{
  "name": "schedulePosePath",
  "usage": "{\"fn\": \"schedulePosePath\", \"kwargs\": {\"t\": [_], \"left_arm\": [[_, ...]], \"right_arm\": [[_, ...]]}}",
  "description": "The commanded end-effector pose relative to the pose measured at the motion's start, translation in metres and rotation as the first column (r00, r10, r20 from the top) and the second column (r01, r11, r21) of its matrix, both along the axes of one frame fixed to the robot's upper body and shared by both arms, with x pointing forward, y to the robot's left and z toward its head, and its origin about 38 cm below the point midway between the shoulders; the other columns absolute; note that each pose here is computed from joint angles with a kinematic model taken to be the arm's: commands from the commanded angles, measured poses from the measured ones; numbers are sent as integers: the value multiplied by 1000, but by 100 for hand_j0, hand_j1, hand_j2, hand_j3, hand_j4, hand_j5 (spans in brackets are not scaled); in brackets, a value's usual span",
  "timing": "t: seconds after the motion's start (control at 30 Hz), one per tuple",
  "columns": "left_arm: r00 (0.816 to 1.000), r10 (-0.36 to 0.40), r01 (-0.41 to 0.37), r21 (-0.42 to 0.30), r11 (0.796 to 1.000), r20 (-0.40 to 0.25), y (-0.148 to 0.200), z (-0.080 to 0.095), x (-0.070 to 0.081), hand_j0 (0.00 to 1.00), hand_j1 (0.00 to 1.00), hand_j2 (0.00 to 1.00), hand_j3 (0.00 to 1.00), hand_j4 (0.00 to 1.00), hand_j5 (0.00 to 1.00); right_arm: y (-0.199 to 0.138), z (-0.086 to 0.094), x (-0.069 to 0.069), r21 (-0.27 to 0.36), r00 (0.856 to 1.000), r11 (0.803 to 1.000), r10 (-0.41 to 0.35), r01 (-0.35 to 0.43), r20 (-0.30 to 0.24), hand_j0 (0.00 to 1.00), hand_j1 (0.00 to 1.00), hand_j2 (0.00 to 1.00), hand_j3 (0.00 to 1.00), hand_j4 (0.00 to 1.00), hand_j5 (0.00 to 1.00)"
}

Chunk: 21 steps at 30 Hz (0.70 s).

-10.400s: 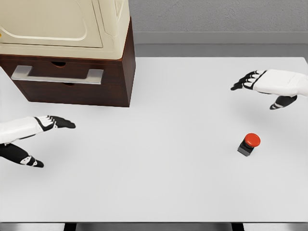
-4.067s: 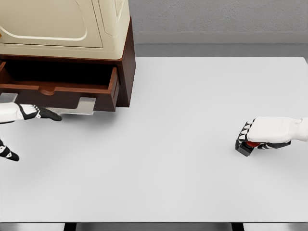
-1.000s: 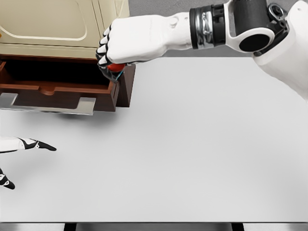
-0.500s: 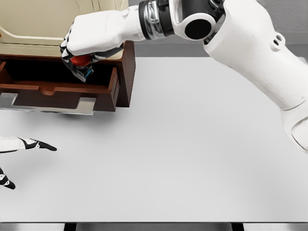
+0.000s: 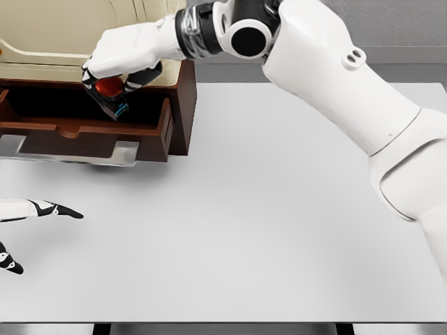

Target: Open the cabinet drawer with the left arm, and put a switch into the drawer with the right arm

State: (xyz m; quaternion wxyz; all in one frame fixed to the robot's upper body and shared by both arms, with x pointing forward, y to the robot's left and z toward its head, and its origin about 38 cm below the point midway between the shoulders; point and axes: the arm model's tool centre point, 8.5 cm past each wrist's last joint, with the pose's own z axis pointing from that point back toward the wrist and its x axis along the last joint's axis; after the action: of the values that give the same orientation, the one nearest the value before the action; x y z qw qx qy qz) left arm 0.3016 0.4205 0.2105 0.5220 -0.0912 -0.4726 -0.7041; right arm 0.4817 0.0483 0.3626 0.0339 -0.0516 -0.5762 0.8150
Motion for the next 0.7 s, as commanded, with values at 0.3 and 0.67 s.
{"fn": "schedulePosePath", "kwargs": {"t": [0.3, 0.67], "left_arm": [[1000, 5, -5, -6, 1000, -1, 0, 1, 1, 100, 100, 100, 100, 100, 100], [1000, -20, 20, -16, 1000, 9, -8, 2, 1, 100, 100, 100, 100, 100, 100]], "right_arm": [[0, -9, 19, -46, 997, 996, -77, 77, 6, 100, 100, 100, 100, 100, 100], [-7, 28, -42, -16, 978, 993, 122, -121, 167, 100, 100, 100, 100, 100, 100]]}}
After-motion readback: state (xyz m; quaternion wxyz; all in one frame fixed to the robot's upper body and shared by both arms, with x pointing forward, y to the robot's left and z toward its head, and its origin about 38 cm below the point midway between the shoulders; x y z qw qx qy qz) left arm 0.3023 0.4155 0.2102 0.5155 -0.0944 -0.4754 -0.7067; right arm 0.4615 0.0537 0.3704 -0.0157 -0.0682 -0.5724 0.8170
